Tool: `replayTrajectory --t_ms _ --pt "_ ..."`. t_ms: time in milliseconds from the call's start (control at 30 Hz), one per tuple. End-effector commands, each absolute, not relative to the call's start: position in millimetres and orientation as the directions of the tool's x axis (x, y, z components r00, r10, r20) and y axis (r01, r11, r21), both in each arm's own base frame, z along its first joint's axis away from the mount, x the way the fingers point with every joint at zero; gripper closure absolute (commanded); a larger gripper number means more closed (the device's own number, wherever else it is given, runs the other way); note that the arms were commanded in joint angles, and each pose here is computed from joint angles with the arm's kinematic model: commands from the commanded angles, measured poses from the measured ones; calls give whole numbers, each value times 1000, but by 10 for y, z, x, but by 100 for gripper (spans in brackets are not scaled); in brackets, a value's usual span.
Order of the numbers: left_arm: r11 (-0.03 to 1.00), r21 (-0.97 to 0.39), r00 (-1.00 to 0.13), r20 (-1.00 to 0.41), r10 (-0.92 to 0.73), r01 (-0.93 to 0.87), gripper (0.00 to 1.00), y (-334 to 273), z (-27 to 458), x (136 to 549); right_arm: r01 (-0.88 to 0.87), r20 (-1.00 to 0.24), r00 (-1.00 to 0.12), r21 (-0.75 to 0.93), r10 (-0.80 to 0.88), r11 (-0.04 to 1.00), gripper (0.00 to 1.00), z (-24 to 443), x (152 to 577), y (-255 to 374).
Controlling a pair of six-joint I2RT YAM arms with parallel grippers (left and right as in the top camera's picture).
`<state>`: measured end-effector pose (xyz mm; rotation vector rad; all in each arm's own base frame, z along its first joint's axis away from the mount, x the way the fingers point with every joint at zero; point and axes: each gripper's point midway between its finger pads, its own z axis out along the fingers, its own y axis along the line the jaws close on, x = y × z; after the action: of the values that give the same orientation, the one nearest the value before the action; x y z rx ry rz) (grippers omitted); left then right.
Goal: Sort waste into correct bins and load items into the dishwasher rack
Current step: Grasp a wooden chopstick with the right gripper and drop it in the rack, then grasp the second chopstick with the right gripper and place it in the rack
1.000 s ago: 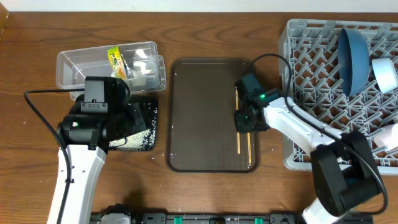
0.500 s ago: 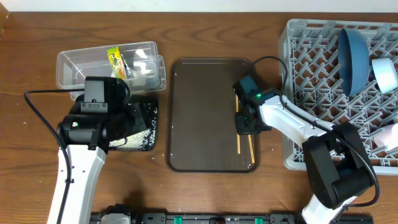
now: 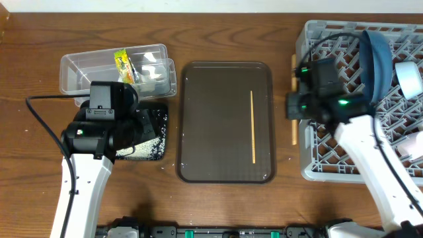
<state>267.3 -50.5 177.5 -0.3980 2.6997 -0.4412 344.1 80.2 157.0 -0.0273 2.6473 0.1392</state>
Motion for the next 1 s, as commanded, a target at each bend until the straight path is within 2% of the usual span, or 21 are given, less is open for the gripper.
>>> replayTrajectory --t_ms 0,300,367,467,500,733,967 --pt "909 -355 -888 -314 -336 -218 43 -494 1783 2681 -43 -457 -889 4 -37 999 99 1517 3470 414" --pt "909 -355 -888 -313 -336 -218 43 -494 1782 2680 73 -359 -932 -37 55 997 98 1157 3517 -142" --pt "909 -355 -888 -313 -336 -218 43 -494 1782 2680 76 -353 -934 -37 58 996 88 1101 3548 -153" --pt "909 -355 -888 -313 -336 -218 43 -494 1782 2680 64 -387 -921 -16 53 998 61 1161 3623 -99" --pt "909 -355 -888 -313 -336 -218 43 -494 1782 2680 53 -403 -914 0 49 999 58 1215 3652 -55" --pt "909 -355 -888 -314 -336 -218 43 -494 1783 2681 -97 -534 -846 160 4 982 53 1773 3807 537" --pt "909 -355 -888 -314 -336 -218 43 -494 1783 2681 -230 -488 -865 184 -114 956 49 1590 3637 1212"
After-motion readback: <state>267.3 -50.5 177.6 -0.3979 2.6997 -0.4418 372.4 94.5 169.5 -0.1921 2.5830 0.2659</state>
